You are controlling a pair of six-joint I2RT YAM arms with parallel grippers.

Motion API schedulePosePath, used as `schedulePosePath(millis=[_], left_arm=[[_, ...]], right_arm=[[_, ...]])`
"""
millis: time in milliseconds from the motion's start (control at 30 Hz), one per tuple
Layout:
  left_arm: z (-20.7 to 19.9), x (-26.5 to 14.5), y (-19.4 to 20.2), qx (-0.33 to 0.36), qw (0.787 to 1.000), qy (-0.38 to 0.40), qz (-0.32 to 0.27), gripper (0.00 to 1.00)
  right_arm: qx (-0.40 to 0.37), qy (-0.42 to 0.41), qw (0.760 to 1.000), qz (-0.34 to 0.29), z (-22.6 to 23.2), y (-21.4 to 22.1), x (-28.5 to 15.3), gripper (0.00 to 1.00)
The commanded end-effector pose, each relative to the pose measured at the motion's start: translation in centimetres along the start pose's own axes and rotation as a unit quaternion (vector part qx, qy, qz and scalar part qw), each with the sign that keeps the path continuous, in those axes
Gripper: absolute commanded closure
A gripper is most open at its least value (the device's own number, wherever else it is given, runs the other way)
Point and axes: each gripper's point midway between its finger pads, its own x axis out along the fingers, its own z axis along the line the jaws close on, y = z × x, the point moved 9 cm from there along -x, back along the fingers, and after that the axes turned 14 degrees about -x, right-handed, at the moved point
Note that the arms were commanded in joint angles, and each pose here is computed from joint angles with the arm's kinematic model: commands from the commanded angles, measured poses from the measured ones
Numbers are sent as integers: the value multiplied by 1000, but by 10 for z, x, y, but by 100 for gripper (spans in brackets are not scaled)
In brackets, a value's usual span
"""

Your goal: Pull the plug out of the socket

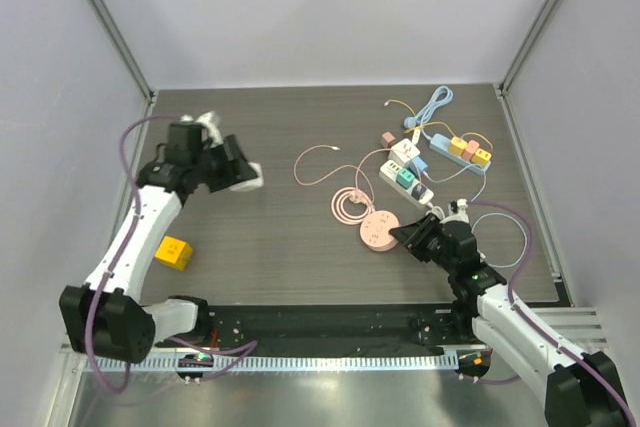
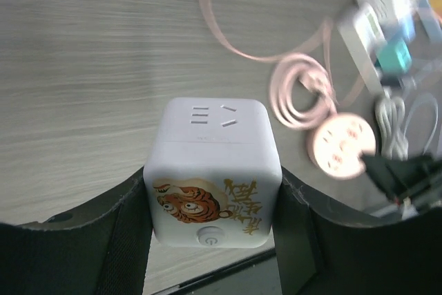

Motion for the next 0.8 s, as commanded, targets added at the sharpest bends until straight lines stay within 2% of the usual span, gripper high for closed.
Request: schedulePosePath(millis=[0,33,67,200,333,433,667,767], left_arm=[[54,-11,-2,-125,992,0,13,100],[75,-16,-13,-176,984,7,-11,100],[83,-16,-12,-200,980,16,-8,100],[112,-5,-9,-251,967,14,-39,100],[135,-1,-14,-320,944,22,-73,100],[149,5,-15,-341,935,4,-97,100],[175,5,-14,-357,918,-107,-133,100],[182,6,-17,-370,911,-115,-138,100]], right_arm=[[-30,64,997,19,-20,9,0,99],[-32,62,997,23,-19,9,0,99],[-32,62,997,23,-18,9,0,99],[-30,56,998,26,-17,9,0,99],[-29,51,998,24,-17,10,-1,99],[-32,49,998,22,-15,7,-1,99],[-31,40,998,33,-12,8,0,99],[-31,34,998,32,-12,8,2,99]])
